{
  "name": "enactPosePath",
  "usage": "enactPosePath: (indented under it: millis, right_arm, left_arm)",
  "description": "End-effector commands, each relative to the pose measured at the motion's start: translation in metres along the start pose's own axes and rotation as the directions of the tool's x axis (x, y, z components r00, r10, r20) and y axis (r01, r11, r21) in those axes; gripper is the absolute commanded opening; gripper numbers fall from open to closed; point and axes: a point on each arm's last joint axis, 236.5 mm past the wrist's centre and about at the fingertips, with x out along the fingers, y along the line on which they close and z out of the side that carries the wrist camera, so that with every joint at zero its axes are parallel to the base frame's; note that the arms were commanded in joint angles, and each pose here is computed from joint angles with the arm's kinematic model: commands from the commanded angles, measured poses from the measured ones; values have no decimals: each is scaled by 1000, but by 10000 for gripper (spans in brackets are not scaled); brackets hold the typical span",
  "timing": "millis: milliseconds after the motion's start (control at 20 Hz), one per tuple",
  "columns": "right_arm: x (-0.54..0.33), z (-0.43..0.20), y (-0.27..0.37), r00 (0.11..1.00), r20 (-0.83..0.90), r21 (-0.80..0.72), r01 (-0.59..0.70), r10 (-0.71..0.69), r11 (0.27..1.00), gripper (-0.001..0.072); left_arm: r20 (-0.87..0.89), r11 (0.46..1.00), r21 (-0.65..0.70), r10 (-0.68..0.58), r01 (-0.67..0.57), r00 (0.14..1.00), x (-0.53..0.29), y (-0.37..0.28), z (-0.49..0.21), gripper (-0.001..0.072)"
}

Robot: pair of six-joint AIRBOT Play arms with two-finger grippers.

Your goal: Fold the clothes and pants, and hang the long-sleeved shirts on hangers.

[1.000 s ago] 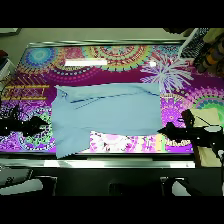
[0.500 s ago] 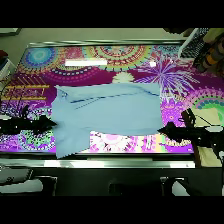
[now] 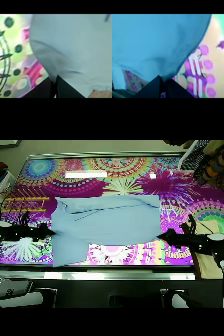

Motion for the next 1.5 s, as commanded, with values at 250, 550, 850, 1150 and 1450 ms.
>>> enactPosePath:
  millis: [250,550,850,1150,1450]
  right_arm:
    - [-136,162,215,865,499,-489,228,55,842,41]
    - [-352,104,375,547,777,-568,395,312,722,41]
    - [-448,7,387,341,875,-472,451,342,757,41]
    - [-376,46,340,571,809,-427,410,139,806,42]
    - [-193,155,205,872,416,-280,394,-259,875,41]
  left_arm:
    - [510,893,448,-227,-31,830,-217,-235,100,13]
    - [803,824,511,-356,-244,477,-429,-346,8,13]
    - [949,887,294,-227,-355,218,-516,-318,-93,13]
    - [909,876,293,-130,-383,397,-455,-287,-54,13]
    - [571,862,423,-16,-278,821,-239,-216,50,14]
